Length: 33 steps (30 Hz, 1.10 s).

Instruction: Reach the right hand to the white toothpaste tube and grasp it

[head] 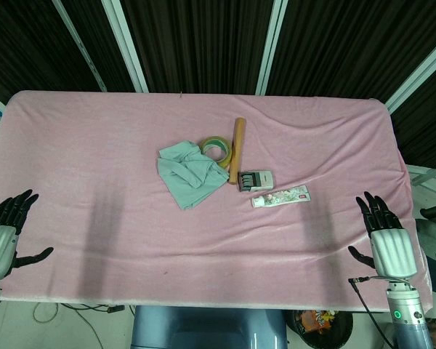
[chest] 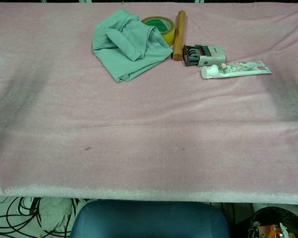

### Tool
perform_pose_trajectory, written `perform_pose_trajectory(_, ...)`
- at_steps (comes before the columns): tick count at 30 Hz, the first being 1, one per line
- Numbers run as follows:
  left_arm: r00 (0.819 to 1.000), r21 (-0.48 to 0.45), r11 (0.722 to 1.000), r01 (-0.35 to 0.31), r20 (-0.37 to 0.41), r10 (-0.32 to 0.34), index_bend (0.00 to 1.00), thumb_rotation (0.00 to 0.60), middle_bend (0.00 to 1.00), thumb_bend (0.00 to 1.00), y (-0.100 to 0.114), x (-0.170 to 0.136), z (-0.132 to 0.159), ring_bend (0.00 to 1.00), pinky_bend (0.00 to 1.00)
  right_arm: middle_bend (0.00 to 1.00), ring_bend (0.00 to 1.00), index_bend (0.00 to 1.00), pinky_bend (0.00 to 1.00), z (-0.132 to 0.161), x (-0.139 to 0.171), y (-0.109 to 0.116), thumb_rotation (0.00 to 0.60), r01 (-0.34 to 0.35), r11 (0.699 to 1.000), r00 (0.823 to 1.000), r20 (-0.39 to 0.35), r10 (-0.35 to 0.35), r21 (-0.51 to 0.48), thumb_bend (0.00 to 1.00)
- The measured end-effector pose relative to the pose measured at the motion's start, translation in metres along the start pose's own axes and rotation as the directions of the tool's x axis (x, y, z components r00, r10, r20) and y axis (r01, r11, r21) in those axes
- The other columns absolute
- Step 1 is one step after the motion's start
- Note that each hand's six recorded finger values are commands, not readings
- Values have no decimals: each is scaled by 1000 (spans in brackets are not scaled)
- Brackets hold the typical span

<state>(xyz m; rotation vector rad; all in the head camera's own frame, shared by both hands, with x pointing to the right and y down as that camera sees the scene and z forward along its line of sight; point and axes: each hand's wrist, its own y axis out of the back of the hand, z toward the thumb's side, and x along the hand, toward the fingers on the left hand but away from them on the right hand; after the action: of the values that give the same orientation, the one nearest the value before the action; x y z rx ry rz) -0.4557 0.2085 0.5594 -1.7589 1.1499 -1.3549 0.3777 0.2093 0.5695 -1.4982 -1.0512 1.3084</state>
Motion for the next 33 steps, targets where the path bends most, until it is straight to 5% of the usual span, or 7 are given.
perform_pose_trajectory(12,1000,-22,1000,10,3,-10,0,600,0,0,0,0,0,0,0,85,86,30,270,31,-32,1,600,-4,1000,995,-103,4,-2,90)
perform_pose_trajectory(18,1000,-26,1000,13,4,-13,0,600,0,0,0,0,0,0,0,244,220,227,350,59,-67,-9,600,-54,998,980,-191,59,27,156)
perform_pose_trajectory(22,1000,-28,1000,13,3,-13,0,600,0,0,1,0,0,0,0,323,292,323,405,79,-91,-27,600,-120,990,960,-245,134,68,172)
perform_pose_trajectory(33,1000,-34,999,23,-14,-23,0,600,0,0,-1,3,-3,0,0,331,298,331,407,119,-140,-92,600,-228,961,922,-282,266,158,181)
